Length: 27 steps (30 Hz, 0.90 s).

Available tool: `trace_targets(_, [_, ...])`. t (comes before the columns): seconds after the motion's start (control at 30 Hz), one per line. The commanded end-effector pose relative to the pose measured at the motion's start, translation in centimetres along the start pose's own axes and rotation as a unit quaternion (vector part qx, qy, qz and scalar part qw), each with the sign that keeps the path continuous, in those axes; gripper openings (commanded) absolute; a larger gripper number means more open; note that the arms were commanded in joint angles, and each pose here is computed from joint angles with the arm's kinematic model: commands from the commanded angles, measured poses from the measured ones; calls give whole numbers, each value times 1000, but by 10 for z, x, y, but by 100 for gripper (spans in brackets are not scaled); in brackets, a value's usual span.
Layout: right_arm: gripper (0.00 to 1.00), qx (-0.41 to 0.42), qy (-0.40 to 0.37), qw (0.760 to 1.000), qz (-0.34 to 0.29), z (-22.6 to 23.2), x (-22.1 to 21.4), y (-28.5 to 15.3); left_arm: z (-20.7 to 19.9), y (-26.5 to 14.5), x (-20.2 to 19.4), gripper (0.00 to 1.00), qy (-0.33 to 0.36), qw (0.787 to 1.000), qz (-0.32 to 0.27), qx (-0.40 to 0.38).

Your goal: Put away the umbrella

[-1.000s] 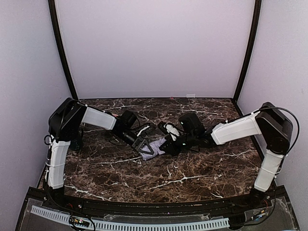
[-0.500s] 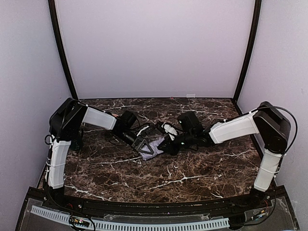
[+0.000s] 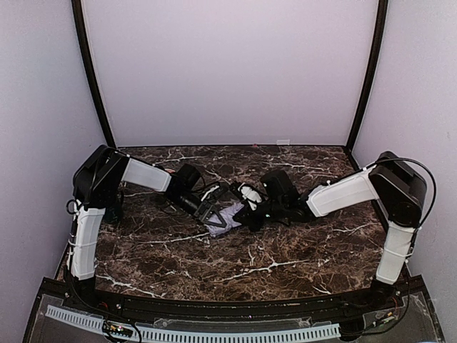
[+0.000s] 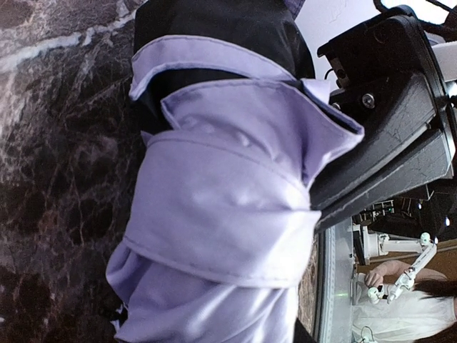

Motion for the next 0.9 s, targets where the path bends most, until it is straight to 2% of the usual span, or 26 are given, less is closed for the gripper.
trace_targets(0.0, [0, -54, -6, 999, -5, -7, -6, 2, 45, 2, -52, 0, -69, 988, 78, 109])
trace_targets(0.1, [2, -58, -4, 998, 2, -7, -11, 8, 45, 2, -51, 0, -70, 989, 76, 108])
trace_targets(0.23, [24, -88, 10, 996, 4, -7, -16, 12, 45, 2, -51, 0, -69, 989, 74, 107])
trace_targets(0.27, [25, -101, 19, 995, 4, -9, -18, 11, 46, 3, -51, 0, -69, 989, 74, 107])
trace_targets(0.37, [23, -140, 38, 989, -6, -15, -26, 3, 46, 2, -50, 0, -68, 989, 71, 108])
trace_targets(0.43, [17, -147, 46, 988, -8, -16, -32, -1, 47, 2, -50, 0, -68, 989, 69, 110])
trace_targets(0.53, [14, -107, 51, 993, -1, -10, -34, -2, 47, 2, -49, 0, -65, 989, 70, 114])
trace_targets(0.67, [24, -27, 51, 998, 1, 5, -40, -12, 47, 0, -47, 0, -59, 988, 70, 127])
trace_targets(0.73, [27, 10, 64, 998, -17, 10, -40, -23, 45, -2, -43, 0, -55, 987, 61, 135])
trace_targets(0.87, [29, 67, 139, 984, -84, 8, -20, -40, 37, -8, -29, 0, -42, 988, 17, 146])
Point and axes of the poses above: each gripper's point midway between its finger pads, its own y axis out along the fingers, its own z axis along the line the jaws close on, x = y × z, the point moved 9 cm from there along -y, back along the fingers, and after that the axes turned 12 degrees about y, right-handed, at the moved point
